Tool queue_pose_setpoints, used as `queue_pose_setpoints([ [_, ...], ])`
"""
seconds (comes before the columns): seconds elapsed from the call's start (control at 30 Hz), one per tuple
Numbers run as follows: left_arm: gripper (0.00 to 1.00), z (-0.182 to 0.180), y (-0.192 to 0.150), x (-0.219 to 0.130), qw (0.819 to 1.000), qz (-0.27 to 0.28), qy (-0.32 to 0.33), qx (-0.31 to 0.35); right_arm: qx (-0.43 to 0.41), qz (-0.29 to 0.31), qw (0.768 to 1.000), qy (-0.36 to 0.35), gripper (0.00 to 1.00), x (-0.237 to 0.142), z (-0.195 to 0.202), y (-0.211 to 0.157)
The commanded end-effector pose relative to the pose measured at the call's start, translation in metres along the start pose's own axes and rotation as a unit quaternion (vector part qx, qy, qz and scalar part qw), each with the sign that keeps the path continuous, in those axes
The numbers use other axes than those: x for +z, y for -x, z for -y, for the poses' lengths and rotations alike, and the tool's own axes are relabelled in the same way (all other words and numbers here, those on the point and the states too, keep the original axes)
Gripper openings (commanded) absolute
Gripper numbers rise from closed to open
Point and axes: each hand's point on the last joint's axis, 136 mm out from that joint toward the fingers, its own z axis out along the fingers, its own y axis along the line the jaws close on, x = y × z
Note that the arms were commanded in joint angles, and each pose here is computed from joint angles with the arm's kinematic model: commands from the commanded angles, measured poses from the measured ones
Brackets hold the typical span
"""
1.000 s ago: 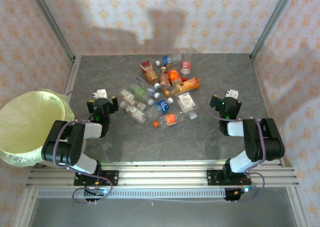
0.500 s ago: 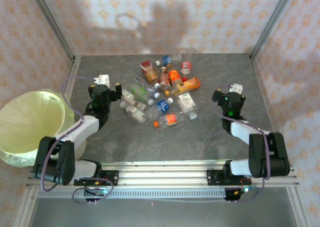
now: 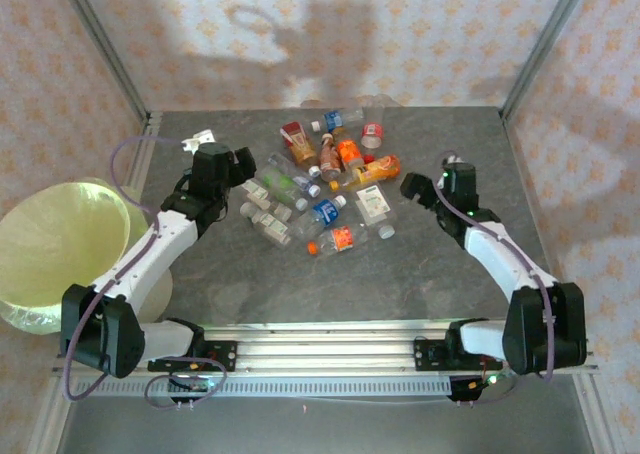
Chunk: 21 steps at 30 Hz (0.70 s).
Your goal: Put the plastic bottles in the bin
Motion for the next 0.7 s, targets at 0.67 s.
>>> queue_pose_setpoints([
  [0.67, 1.00, -0.005, -0.045, 0.013, 0.991, -0.067, 0.005, -0.119, -0.277, -0.199, 0.938, -0.066, 1.00, 0.059, -0.028, -0.089],
])
